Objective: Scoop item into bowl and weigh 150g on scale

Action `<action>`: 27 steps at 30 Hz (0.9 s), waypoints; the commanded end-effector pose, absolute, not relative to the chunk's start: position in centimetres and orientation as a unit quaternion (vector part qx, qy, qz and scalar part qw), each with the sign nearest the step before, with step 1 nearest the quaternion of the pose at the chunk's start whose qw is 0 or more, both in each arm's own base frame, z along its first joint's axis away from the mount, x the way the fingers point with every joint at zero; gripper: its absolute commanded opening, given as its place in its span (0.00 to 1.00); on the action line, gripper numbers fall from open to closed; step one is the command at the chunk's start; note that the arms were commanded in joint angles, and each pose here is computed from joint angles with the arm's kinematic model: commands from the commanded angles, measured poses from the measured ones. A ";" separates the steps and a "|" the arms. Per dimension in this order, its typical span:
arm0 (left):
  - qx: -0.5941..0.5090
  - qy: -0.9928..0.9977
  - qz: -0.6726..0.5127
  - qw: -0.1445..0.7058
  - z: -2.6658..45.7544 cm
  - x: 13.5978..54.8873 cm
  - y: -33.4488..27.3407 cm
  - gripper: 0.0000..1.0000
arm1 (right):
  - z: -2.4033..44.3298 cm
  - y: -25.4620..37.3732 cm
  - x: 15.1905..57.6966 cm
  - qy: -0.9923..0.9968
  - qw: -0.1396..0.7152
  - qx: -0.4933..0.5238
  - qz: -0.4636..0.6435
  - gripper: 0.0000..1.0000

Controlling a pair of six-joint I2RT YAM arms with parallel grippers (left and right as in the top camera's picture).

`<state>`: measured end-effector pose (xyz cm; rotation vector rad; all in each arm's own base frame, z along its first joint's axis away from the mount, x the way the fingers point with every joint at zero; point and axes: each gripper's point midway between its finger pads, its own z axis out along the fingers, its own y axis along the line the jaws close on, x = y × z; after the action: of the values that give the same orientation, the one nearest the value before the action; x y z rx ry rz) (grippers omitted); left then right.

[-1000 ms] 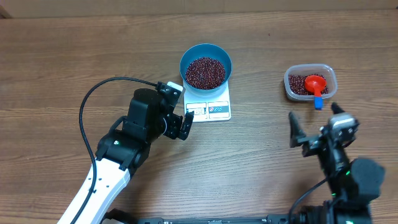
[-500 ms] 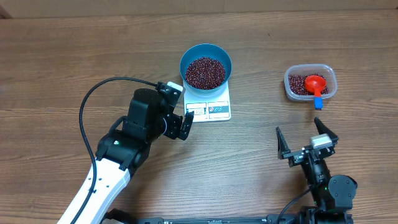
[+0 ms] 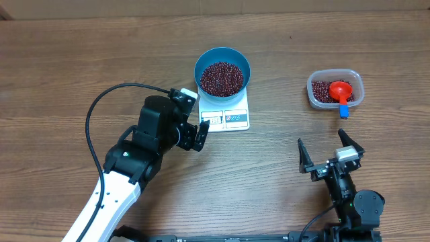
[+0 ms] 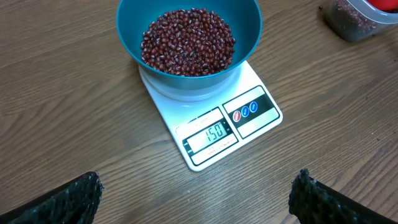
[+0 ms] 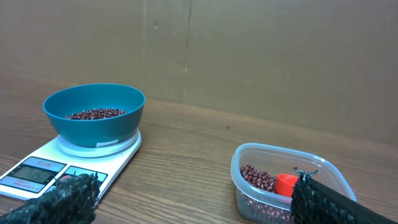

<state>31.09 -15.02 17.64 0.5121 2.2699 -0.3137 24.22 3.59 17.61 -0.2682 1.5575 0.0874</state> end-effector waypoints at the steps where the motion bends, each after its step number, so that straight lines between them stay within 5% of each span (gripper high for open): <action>1: 0.196 0.895 -0.127 0.381 17.3 31.1 -15.0 1.00 | 17.5 3.6 24.2 0.698 0.705 -0.116 0.041 1.00; 27: 0.191 0.896 -0.109 0.385 17.3 31.4 -14.4 1.00 | 17.5 3.6 24.2 0.698 0.705 -0.116 0.041 1.00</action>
<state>31.09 -15.01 17.64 0.5119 2.2699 -0.3132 24.25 3.46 17.61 -0.2600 1.5589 0.0844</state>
